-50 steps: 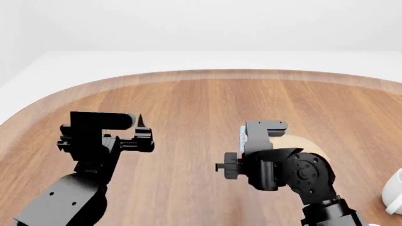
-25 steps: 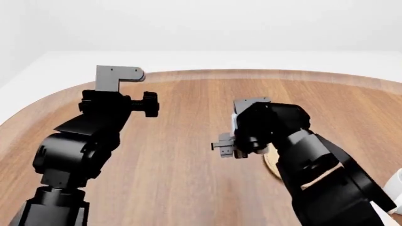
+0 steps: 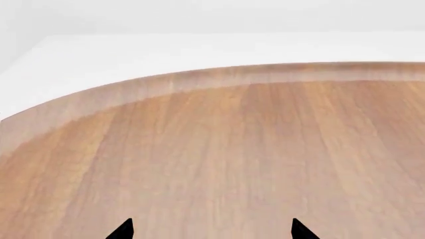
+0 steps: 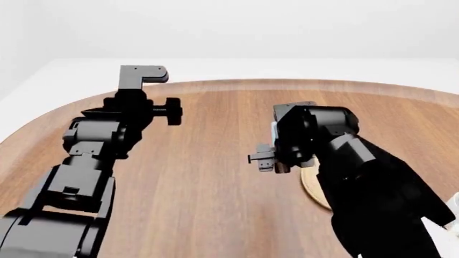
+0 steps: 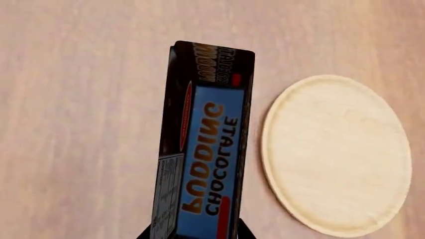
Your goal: Put the chocolate pudding to the left of the plate.
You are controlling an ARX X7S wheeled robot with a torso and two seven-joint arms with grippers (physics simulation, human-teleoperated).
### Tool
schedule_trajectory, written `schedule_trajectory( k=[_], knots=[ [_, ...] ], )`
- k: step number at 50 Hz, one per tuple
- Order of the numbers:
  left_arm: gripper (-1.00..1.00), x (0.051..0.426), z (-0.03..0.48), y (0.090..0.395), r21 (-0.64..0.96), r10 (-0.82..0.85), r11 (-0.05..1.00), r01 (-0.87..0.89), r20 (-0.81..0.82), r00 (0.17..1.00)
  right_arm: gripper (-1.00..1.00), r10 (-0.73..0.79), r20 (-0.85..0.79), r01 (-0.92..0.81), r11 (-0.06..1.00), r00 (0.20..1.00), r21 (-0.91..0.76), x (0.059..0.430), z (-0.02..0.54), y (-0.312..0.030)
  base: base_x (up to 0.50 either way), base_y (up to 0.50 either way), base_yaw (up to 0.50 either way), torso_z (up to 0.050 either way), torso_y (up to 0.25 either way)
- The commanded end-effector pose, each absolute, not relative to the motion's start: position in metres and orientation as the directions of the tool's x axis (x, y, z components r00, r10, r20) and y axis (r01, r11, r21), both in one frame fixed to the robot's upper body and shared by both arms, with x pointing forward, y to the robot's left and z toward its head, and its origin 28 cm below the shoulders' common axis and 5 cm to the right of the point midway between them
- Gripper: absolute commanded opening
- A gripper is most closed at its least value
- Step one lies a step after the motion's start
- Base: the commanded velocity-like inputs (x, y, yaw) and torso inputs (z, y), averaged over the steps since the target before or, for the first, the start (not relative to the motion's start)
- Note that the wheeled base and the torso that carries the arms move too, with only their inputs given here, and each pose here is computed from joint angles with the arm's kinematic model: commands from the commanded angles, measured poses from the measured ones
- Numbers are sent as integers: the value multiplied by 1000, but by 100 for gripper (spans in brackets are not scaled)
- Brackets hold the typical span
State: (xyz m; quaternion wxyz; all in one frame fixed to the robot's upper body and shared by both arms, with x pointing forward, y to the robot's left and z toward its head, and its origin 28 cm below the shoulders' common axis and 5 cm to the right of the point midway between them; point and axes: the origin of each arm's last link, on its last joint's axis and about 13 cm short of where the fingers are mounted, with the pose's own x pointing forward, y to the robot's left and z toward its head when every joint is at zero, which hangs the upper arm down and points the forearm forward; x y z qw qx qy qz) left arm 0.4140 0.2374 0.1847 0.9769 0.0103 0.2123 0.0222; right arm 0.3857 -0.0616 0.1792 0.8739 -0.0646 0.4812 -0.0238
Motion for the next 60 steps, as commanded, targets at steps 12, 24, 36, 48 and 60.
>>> schedule_trajectory(
  k=[12, 24, 36, 48, 60],
  knots=[
    [100, 418, 184, 240, 24, 55, 999, -49, -463, 885, -100, -50, -779, -77, 989, 625, -126, 392, 179, -59, 0, 0, 0, 0, 0],
    [100, 418, 186, 241, 37, 64, 998, -52, -461, 885, -100, -45, -776, -72, 991, 629, -116, 393, 180, -58, 0, 0, 0, 0, -237],
    [100, 419, 191, 241, 46, 61, 998, -45, -451, 890, -100, -58, -708, -23, 994, 704, -105, 400, 193, -55, -2, 0, 0, 0, -250],
    [100, 421, 198, 243, 44, 59, 998, -44, -435, 899, -100, -80, -683, -7, 992, 726, -124, 402, 197, -56, 0, 0, 0, 0, -17],
    [100, 420, 199, 245, 38, 58, 998, -46, -438, 897, -100, -101, -668, 0, 989, 738, -150, 403, 196, -55, 0, 0, 0, 0, 0]
  ],
)
